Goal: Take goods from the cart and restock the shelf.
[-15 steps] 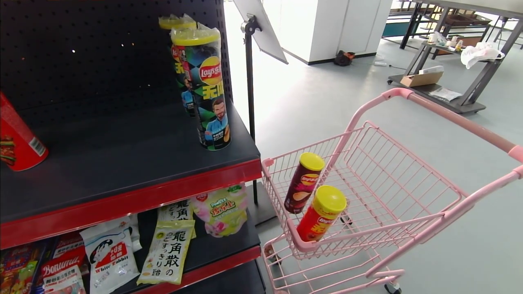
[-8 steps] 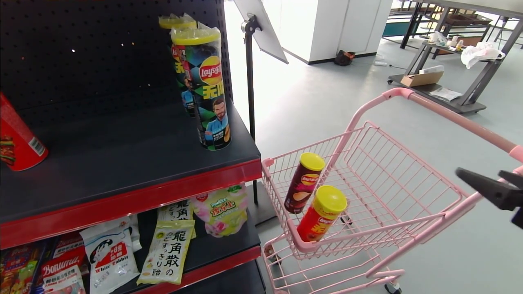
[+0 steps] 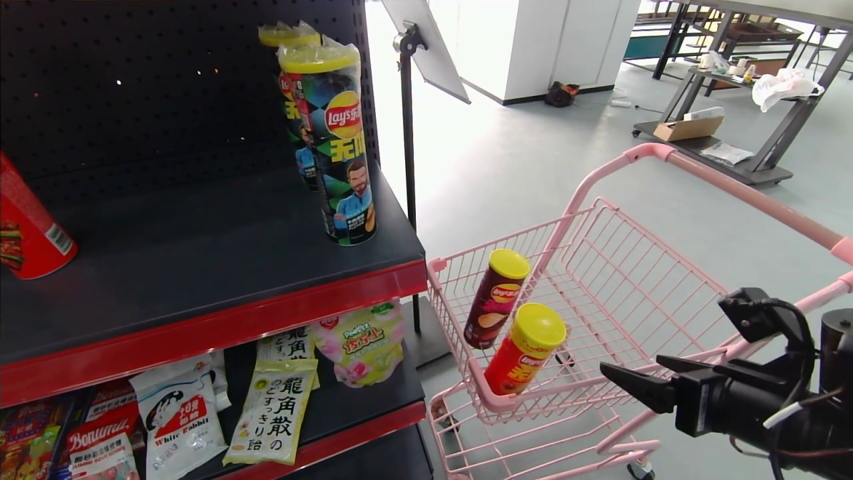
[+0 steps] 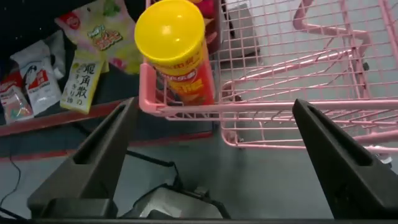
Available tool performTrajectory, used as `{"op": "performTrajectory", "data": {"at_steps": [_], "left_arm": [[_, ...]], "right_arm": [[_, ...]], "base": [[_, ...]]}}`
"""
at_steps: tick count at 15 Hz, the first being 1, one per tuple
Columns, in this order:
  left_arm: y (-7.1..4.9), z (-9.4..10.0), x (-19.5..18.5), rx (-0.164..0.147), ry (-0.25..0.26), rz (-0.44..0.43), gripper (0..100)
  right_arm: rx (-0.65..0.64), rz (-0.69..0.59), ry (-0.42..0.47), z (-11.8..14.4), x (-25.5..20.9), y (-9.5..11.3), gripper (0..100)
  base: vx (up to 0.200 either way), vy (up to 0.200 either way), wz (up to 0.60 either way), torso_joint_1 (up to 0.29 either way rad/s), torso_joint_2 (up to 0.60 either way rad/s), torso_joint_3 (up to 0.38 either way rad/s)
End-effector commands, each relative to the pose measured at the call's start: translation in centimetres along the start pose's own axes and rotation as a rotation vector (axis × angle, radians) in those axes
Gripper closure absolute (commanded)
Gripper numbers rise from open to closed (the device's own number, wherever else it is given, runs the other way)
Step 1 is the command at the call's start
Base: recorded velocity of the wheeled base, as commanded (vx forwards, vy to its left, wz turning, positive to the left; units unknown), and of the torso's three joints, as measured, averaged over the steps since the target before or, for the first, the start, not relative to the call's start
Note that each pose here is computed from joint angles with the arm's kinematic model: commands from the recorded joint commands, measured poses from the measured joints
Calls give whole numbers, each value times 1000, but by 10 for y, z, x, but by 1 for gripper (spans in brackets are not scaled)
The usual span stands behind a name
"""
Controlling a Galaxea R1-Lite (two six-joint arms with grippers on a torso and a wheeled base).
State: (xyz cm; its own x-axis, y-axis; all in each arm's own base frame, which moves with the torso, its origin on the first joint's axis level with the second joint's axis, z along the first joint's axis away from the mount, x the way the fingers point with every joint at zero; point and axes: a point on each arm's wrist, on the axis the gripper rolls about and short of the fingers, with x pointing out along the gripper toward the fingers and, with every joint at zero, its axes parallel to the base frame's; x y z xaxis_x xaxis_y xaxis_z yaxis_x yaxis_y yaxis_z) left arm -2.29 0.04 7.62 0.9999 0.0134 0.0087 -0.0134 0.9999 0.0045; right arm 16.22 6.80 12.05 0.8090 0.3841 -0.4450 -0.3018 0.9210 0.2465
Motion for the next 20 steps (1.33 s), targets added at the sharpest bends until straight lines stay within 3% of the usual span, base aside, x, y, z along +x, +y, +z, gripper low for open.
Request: {"op": "performTrajectory", "data": {"at_steps": [1,6,9,15,20], "left_arm": [[0,0,0,0,1,0,0],[0,0,0,1,1,0,0],[0,0,0,1,1,0,0],[0,0,0,1,1,-1,0],[0,0,0,1,1,-1,0]], "right_arm": [[-24,39,54,-8,11,8,0],[-58,93,92,-18,20,19,0],[-69,87,56,-19,43,21,0],[-91,86,71,-20,81,36,0],[-89,57,88,-28,109,33,0]], "base": [[0,0,0,0,0,0],[0,0,0,0,0,0],[0,0,0,0,0,0],[0,0,0,0,0,0],[0,0,0,0,0,0]]}}
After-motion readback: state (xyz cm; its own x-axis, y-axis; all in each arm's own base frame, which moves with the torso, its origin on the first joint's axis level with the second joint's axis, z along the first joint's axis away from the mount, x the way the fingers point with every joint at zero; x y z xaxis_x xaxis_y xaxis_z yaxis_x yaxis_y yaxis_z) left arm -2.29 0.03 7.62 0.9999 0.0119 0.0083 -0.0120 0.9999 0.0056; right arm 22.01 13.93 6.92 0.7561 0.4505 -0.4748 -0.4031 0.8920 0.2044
